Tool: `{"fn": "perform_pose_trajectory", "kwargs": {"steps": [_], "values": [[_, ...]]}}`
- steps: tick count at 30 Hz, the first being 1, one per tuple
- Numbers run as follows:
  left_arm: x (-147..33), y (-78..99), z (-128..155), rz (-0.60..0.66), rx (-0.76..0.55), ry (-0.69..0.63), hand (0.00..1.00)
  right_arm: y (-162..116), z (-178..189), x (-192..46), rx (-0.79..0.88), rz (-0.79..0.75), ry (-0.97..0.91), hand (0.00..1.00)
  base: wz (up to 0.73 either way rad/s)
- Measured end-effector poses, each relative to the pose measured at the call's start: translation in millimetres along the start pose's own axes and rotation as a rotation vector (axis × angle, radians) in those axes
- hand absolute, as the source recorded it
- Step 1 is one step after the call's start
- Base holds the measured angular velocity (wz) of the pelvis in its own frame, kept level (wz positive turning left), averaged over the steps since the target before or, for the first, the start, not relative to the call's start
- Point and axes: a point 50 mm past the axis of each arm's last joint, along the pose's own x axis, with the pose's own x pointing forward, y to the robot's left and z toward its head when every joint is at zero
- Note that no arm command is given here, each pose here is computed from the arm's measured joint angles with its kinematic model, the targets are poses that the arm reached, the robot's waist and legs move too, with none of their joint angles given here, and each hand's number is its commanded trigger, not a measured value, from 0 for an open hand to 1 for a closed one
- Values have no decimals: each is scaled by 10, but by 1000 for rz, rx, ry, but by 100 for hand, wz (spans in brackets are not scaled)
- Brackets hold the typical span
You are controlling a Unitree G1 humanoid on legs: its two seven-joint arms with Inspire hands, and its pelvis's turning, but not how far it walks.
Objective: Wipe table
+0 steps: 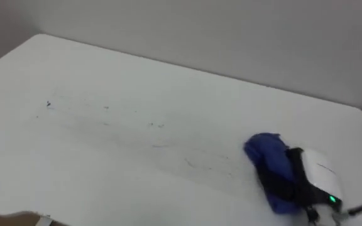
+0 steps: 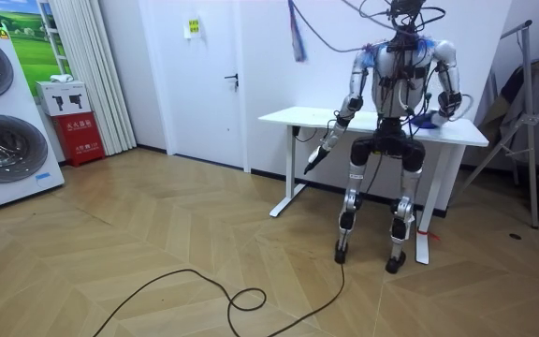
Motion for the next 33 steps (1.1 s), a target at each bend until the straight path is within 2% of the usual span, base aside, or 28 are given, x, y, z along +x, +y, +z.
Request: {"fn": "perform_pose_trajectory", "kwargs": {"steps": [4,9,12,16,20,22,24,25,33], "values": [[4,-17,91,14,47,-48,0,-90,-274,-28,40,-30,139,100,-1],[-6,-53,178,25,54,-82,0,-66,-105,134,60,-24,133,100,-19],[-19,-147,300,0,51,-112,0,3,192,263,79,14,107,100,-45],[-27,-236,508,-22,3,-151,0,71,852,373,62,126,-115,100,-28],[-51,-303,578,-38,3,-174,0,165,1438,190,35,229,-386,100,14],[-70,-346,565,-52,9,-175,0,152,1565,168,26,242,-453,77,5],[-80,-365,535,-59,20,-172,0,132,1624,155,22,241,-484,11,0],[-79,-367,500,-60,23,-162,0,130,1654,154,22,243,-503,0,0],[-79,-379,524,-63,21,-167,0,138,1686,154,8,258,-537,0,-4]]}}
